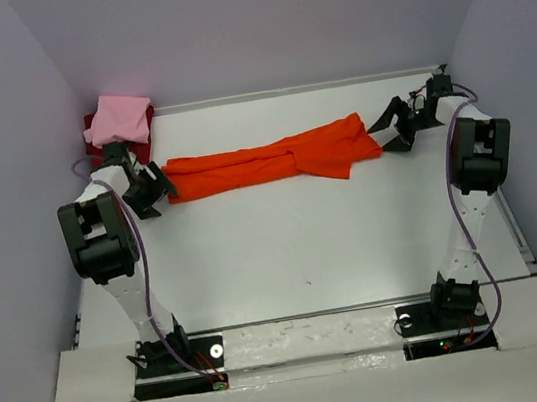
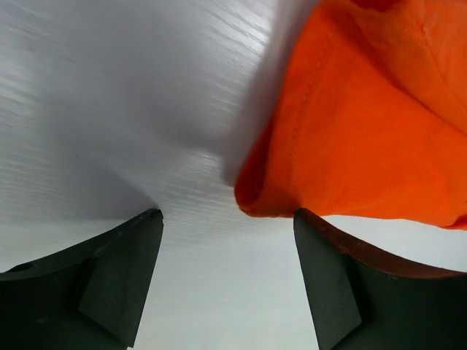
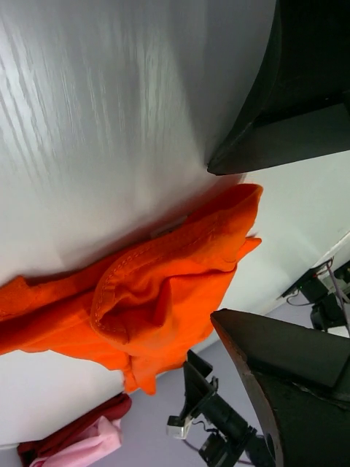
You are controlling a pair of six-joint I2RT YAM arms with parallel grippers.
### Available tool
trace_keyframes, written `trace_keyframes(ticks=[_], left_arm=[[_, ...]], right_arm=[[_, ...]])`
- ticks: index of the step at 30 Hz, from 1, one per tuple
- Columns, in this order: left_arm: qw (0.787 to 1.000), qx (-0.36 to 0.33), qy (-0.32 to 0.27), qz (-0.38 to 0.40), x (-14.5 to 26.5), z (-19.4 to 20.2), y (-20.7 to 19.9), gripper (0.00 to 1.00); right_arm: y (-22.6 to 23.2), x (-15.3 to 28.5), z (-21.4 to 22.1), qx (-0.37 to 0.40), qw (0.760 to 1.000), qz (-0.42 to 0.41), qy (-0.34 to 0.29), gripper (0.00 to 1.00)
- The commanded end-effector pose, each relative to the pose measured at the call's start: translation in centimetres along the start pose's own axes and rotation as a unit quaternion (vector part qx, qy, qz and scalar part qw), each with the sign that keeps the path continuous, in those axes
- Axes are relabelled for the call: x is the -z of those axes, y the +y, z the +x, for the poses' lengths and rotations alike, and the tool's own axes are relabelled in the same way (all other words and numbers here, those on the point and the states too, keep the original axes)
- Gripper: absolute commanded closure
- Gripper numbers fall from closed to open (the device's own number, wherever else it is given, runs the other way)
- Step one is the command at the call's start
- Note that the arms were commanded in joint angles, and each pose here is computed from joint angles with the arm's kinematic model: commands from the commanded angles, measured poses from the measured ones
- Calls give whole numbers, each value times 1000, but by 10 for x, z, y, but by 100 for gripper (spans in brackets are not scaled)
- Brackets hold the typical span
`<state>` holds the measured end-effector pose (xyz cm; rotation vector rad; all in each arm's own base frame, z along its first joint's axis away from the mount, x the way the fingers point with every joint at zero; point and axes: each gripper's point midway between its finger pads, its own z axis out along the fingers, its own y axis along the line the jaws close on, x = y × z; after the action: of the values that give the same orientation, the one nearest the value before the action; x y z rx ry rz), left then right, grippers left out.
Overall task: Fold and stack the t-shirts
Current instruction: Fold the other side of the tshirt into a rectangle
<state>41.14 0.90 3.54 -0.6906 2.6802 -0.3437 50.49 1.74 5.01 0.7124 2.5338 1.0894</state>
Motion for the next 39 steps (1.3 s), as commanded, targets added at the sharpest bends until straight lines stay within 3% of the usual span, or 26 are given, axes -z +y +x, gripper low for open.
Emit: trace_keyframes(ticks=[1, 8, 21, 39], left_arm=[[996, 45, -43, 61, 18, -28, 3, 14], [995, 60, -53, 65, 15, -38, 23, 13], [974, 101, -29, 201, -18, -15, 0, 14], [967, 119, -8, 225, -33, -3, -3, 14]], right_arm=[[15, 23, -18, 21, 998, -43, -34, 20], [19, 19, -20, 12, 998, -62, -26, 21], [10, 11, -8, -10, 998, -69, -6, 23], [13, -7, 8, -17, 997, -68, 14, 28]])
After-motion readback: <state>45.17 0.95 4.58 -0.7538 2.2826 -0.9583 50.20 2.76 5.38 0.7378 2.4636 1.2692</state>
